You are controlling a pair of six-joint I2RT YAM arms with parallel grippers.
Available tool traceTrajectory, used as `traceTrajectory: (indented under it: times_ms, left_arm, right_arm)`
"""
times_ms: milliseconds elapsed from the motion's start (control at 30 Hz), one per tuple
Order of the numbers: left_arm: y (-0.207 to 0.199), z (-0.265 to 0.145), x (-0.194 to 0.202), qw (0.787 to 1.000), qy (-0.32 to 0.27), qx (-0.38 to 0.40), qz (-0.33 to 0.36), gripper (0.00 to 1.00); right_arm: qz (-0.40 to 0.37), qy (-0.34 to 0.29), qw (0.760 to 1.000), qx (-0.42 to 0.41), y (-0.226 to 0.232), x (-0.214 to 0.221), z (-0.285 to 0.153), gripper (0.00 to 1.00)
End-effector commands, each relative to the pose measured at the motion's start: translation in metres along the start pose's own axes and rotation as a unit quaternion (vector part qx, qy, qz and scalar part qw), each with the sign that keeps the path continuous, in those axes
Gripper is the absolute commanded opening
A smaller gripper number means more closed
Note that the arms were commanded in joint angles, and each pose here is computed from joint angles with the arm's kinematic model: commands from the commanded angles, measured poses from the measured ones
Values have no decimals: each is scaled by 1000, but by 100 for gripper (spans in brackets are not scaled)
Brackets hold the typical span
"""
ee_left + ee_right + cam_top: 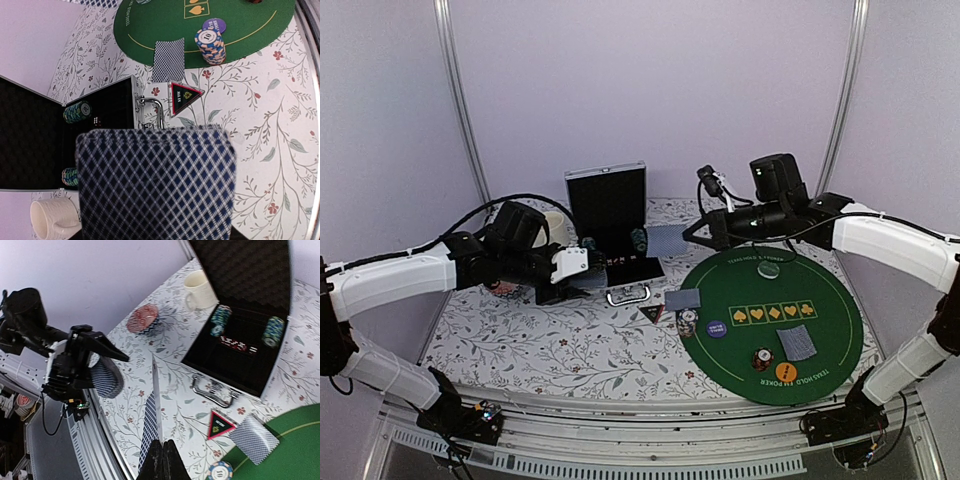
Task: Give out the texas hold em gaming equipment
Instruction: Distribute the poker card in the small blind area.
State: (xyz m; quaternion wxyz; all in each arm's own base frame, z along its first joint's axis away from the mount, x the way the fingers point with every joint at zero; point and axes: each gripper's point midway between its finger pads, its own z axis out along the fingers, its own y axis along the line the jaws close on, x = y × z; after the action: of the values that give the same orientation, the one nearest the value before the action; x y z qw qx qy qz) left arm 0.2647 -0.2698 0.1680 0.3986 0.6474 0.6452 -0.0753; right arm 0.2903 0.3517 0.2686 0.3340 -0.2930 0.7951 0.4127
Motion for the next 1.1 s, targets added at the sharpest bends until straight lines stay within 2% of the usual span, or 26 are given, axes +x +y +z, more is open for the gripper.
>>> traceTrajectory:
  times_ms: [0,167,500,1067]
  left_arm:
    - [0,-3,-11,1000,-20,-4,11,49]
    - [1,-3,-11,1000,-19,-5,11,49]
    - [0,-2,-8,1000,-15,-5,10,49]
    - [-1,-1,-7,1000,-12,-4,11,49]
  right_arm:
    - [69,-3,995,75,-57,7,-28,2]
    - [114,51,988,87,-105,46,-15,2]
    - [161,130,978,36,-143,86,42,2]
    - [183,171,967,38,-171,121,71,2]
